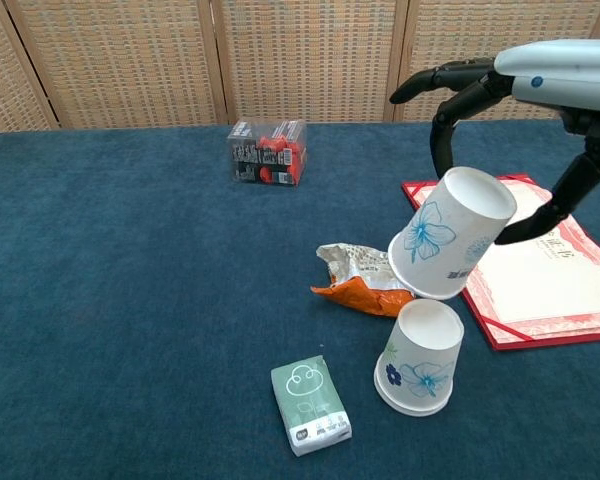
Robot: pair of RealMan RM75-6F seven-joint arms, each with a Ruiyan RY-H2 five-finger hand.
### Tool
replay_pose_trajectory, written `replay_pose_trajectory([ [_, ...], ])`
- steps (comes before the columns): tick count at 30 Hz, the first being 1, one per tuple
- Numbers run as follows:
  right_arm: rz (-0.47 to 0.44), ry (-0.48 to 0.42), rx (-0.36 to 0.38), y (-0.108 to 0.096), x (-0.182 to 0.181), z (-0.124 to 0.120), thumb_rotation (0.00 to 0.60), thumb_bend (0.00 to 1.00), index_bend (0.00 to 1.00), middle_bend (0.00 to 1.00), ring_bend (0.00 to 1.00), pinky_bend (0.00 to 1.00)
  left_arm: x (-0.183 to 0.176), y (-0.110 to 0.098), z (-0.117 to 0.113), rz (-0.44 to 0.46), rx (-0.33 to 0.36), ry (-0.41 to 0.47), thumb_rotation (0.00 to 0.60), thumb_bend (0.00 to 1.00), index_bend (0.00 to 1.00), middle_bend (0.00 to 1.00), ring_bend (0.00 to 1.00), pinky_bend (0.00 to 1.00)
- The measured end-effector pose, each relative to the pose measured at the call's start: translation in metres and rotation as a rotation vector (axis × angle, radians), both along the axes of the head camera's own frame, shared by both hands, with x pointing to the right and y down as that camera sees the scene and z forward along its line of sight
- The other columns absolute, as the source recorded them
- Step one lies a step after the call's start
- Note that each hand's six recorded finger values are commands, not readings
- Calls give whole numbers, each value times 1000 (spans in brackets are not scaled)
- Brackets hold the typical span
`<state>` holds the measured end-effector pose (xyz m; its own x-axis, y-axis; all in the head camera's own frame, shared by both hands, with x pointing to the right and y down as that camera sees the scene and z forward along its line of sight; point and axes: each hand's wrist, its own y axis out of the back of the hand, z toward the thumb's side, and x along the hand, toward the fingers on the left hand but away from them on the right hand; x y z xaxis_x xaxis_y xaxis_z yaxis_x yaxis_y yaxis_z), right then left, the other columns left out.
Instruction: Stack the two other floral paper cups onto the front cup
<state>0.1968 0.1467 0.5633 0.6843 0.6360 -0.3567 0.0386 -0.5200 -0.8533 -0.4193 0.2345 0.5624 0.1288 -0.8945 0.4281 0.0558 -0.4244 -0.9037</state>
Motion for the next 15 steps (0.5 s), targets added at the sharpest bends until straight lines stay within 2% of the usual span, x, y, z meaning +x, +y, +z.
replay_pose_trajectory([
  [15, -62, -47, -17, 21, -10, 0, 600, 69, 526, 144, 0, 0, 2, -1, -4, 0, 8, 4, 600, 308, 0, 0, 0, 0],
])
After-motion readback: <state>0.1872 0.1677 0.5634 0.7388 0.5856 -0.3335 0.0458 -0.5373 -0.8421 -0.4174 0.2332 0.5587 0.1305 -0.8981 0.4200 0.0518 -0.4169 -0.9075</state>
